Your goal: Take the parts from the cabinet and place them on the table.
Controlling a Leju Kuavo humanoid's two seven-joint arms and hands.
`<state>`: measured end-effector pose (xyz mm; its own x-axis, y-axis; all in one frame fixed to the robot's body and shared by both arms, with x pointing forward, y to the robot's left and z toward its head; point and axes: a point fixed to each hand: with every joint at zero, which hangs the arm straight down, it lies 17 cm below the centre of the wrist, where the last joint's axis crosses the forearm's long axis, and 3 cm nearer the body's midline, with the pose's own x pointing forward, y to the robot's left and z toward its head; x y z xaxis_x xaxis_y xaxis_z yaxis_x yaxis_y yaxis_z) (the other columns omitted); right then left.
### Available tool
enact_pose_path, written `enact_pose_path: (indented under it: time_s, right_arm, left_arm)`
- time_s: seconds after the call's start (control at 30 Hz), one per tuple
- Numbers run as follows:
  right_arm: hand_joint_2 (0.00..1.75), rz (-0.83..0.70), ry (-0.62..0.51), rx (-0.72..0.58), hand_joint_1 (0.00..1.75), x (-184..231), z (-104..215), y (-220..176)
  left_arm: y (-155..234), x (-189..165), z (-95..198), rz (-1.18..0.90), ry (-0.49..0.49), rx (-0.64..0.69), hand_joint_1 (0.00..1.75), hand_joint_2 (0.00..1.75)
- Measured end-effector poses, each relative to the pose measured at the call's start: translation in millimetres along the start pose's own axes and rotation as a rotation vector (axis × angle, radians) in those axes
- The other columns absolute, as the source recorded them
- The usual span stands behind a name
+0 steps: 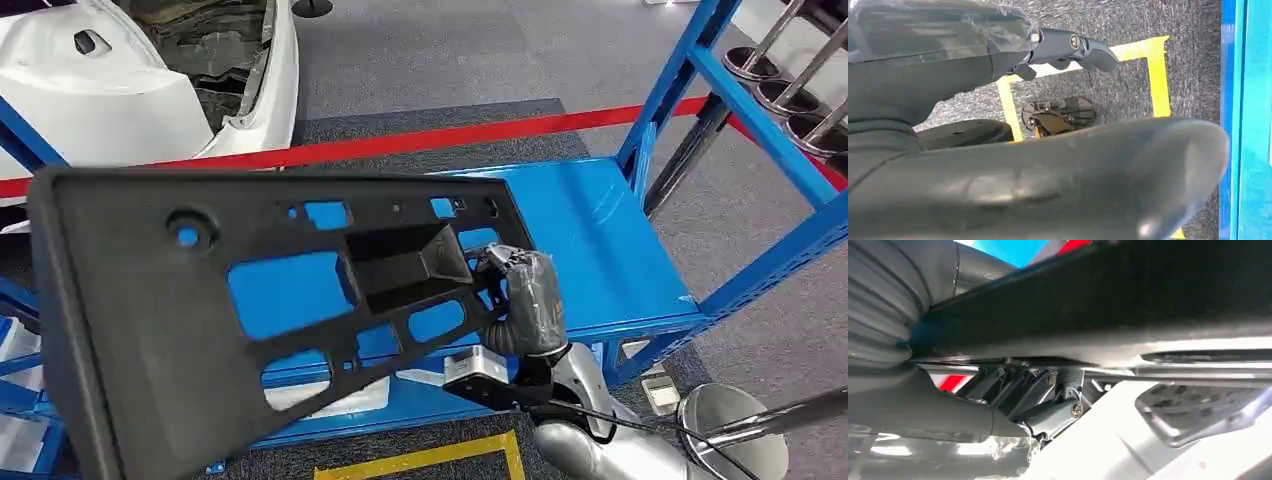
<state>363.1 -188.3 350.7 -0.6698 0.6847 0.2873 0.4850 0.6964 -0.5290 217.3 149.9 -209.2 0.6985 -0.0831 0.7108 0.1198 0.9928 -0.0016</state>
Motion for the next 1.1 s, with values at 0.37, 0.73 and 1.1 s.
enact_pose_path:
  time_s: [0.37,0.73,1.1]
  right_arm:
    - [1.75,-0.261,0.085,-0.046,1.75,26.8,36.3,11.4]
    - [1.75,-0.275,0.178,-0.046,1.75,26.7,50.9,21.6]
    - [1.75,-0.260,0.211,-0.044,1.75,19.0,52.6,21.4]
  left_arm:
    - [2.4,-2.5,2.1,0.018,-0.006,0.017,0.00,0.00]
    - [1.6,-2.2,2.1,0.014,-0.008,0.013,0.00,1.75]
    - [-0.2,-1.9,2.4,0.006,-0.010,0.003,0.00,1.75]
